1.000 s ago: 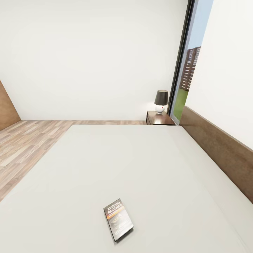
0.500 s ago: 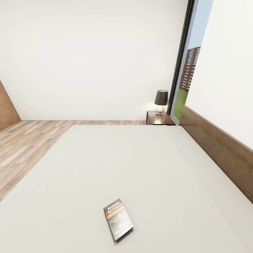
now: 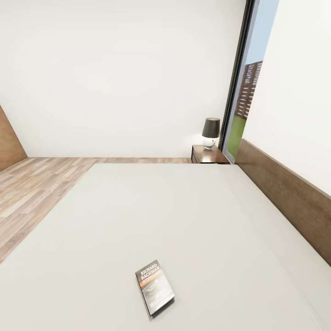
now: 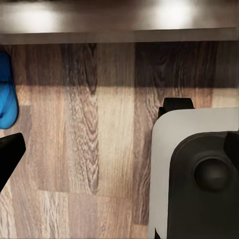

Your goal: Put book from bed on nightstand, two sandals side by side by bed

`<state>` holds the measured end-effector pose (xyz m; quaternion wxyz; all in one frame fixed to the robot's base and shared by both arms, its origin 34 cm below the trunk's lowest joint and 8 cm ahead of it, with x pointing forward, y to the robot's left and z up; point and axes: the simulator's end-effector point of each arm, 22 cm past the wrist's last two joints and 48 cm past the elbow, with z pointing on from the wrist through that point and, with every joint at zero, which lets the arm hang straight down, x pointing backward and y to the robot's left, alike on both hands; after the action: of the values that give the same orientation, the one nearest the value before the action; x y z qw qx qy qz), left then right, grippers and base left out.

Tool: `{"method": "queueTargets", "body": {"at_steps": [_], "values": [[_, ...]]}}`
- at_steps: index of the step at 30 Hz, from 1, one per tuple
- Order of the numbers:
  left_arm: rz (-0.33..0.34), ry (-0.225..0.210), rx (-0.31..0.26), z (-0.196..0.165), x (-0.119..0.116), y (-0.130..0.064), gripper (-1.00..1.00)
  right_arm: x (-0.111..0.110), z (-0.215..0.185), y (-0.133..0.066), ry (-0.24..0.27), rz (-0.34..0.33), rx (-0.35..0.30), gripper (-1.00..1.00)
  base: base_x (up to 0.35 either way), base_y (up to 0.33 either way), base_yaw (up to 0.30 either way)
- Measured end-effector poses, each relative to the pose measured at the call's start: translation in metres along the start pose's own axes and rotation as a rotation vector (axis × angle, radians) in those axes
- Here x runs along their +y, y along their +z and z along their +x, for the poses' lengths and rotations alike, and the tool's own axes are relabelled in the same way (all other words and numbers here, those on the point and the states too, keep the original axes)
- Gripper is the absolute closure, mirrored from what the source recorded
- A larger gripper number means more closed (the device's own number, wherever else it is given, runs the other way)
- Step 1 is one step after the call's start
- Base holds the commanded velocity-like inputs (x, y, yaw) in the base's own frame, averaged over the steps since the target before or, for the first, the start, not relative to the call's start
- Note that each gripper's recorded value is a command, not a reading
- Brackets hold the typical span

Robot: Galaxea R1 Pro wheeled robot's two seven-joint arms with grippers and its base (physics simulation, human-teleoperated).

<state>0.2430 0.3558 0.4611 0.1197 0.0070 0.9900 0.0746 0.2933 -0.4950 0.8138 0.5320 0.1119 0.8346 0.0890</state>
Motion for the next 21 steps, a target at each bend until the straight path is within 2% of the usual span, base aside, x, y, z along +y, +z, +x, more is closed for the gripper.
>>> {"method": "queueTargets", "body": {"at_steps": [3, 8, 18, 21], "values": [[-0.001, -0.002, -0.005, -0.001, 0.000, 0.000, -1.00, -0.011, 0.005, -0.011, 0.001, 0.041, -0.009, -1.00, 0.000, 0.000, 0.000], [-0.001, -0.005, -0.010, -0.002, 0.000, 0.000, -1.00, -0.018, 0.008, -0.018, 0.004, 0.066, -0.015, -1.00, 0.000, 0.000, 0.000], [-0.008, -0.015, -0.024, -0.005, 0.004, 0.000, -1.00, -0.021, 0.017, -0.021, 0.025, 0.074, -0.015, -1.00, 0.000, 0.000, 0.000], [-0.020, -0.019, -0.030, -0.006, 0.011, 0.000, -1.00, -0.022, 0.020, -0.020, 0.028, 0.077, -0.004, -1.00, 0.000, 0.000, 0.000]]}}
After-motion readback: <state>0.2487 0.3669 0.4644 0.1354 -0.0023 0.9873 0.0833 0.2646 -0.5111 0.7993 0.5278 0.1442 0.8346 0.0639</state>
